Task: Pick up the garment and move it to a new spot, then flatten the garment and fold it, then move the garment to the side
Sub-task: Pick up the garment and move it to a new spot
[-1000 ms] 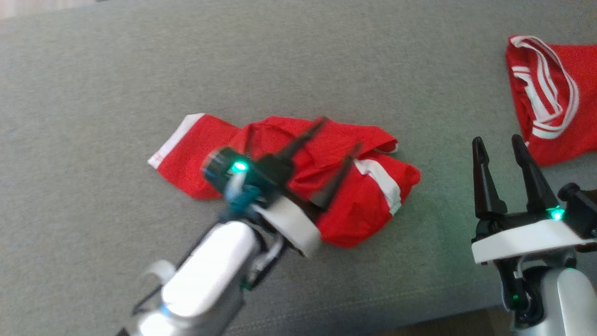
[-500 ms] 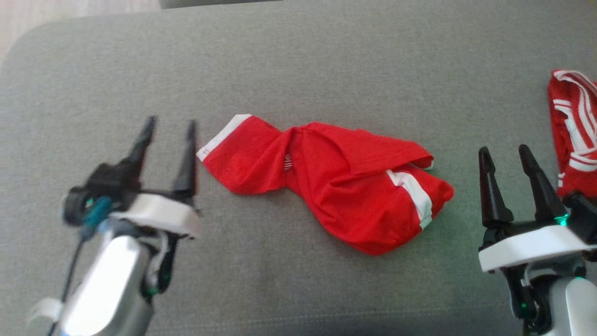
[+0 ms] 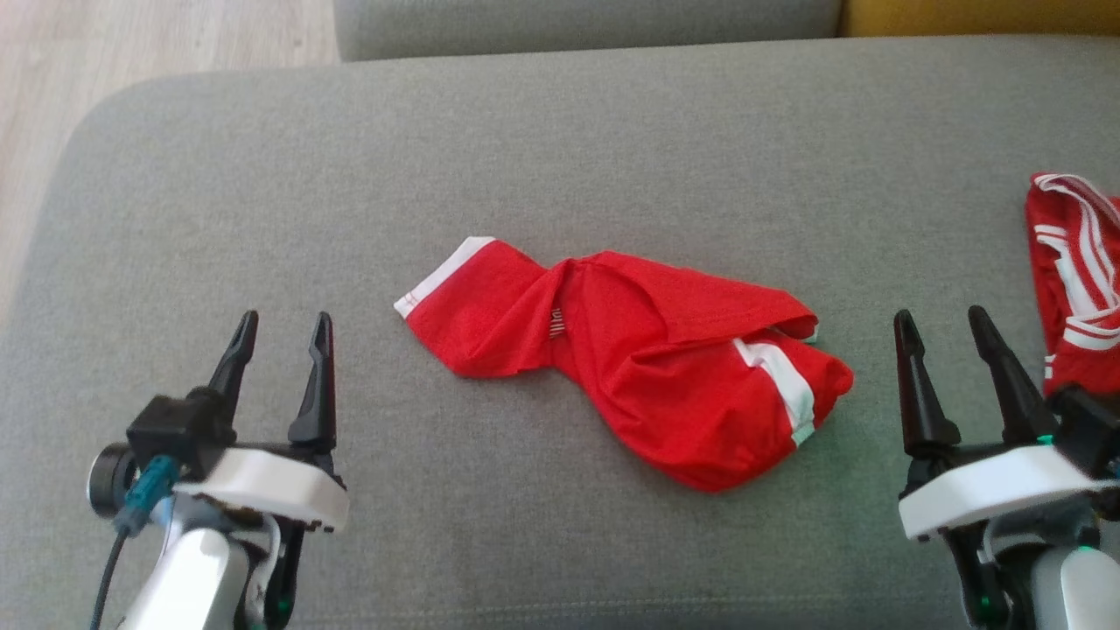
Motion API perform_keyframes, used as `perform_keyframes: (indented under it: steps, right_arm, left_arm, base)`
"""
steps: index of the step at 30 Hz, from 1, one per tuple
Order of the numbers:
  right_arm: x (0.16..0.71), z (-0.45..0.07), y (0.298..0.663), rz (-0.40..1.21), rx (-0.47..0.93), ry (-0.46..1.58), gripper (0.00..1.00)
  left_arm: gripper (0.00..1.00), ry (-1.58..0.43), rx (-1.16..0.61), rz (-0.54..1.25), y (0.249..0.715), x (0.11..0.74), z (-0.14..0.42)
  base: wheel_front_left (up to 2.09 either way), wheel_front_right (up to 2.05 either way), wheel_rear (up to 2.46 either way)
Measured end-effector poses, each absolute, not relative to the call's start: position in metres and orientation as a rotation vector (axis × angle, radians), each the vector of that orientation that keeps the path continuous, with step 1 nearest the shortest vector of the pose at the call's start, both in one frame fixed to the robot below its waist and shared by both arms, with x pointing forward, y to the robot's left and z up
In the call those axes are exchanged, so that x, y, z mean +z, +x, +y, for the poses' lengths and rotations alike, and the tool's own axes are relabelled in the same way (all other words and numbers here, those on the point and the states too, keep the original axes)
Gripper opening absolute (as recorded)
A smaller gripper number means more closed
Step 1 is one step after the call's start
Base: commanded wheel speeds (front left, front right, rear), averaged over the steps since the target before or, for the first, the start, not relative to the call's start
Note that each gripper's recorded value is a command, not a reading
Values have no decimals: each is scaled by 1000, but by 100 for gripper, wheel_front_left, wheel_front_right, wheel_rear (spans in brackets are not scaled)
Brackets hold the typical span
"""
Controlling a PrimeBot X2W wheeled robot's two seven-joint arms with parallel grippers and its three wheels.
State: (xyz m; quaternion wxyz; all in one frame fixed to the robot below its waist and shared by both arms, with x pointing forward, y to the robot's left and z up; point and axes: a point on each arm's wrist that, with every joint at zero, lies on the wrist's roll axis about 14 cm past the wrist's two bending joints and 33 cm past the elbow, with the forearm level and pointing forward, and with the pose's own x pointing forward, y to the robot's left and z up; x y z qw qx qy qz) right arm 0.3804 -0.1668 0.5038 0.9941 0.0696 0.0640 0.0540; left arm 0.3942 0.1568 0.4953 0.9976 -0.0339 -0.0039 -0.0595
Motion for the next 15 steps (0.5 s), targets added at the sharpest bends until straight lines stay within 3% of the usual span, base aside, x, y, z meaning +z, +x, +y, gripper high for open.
perform_keyframes:
  steps: [15]
  right_arm:
    - [511, -167, 368, 117, 110, 137, 100]
  left_arm:
    - [100, -57, -120, -2, 378, 495, 158]
  base:
    - [0, 0, 0]
